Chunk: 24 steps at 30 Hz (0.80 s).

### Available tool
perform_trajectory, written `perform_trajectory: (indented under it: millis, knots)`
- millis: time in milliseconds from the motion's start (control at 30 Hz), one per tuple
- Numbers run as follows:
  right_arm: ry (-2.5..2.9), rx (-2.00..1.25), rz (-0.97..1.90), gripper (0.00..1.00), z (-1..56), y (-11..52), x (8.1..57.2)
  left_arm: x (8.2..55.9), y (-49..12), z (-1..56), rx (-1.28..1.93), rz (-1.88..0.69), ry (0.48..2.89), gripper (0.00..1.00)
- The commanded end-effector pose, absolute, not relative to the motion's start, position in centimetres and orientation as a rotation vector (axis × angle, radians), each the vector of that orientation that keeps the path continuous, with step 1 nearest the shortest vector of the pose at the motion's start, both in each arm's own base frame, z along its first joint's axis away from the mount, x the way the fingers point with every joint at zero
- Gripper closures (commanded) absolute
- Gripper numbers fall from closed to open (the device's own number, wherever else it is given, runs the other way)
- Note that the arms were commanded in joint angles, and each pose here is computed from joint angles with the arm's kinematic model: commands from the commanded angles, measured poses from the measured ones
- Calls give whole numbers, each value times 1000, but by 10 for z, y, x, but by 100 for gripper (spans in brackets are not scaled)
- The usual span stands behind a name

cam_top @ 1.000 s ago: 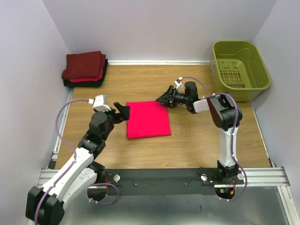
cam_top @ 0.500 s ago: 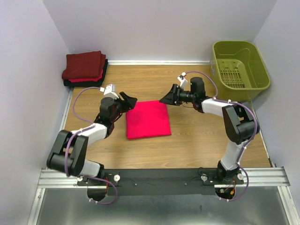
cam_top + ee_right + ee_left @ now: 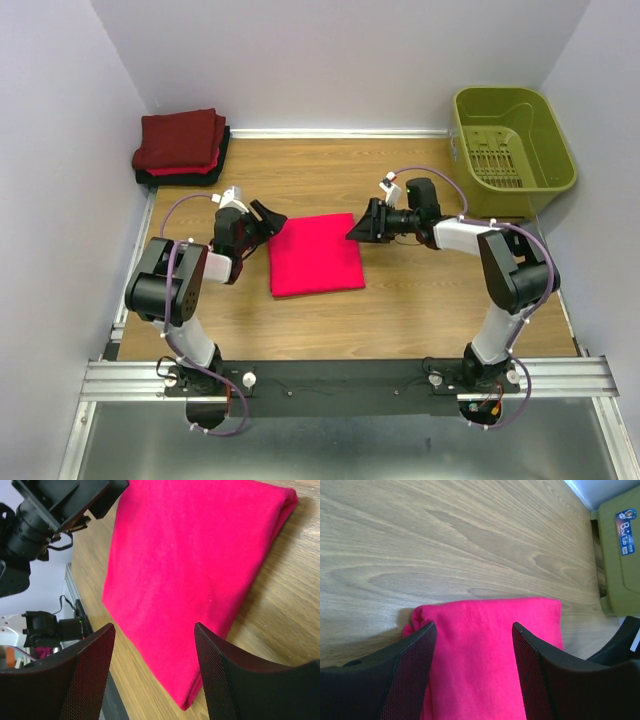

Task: Fold and stack the t-shirts
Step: Neatly place the folded tshirt to the corner

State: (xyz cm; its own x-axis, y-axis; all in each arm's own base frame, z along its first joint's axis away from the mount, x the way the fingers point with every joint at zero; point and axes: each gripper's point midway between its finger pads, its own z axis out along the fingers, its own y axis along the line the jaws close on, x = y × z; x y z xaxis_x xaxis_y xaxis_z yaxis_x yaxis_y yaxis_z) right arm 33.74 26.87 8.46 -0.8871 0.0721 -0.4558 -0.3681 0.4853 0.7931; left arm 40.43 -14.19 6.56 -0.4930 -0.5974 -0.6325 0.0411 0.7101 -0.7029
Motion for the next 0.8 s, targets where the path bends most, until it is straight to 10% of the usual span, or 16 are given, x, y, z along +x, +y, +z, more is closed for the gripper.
perform_trajectory:
  millis: [0, 767]
  knots:
    - [2295, -296, 1318, 28, 90, 265, 334, 416, -133, 76, -445, -841, 1889, 30]
    - [2161, -1117, 579, 28, 104, 410, 269, 364, -16, 191, -475, -61, 1983, 1]
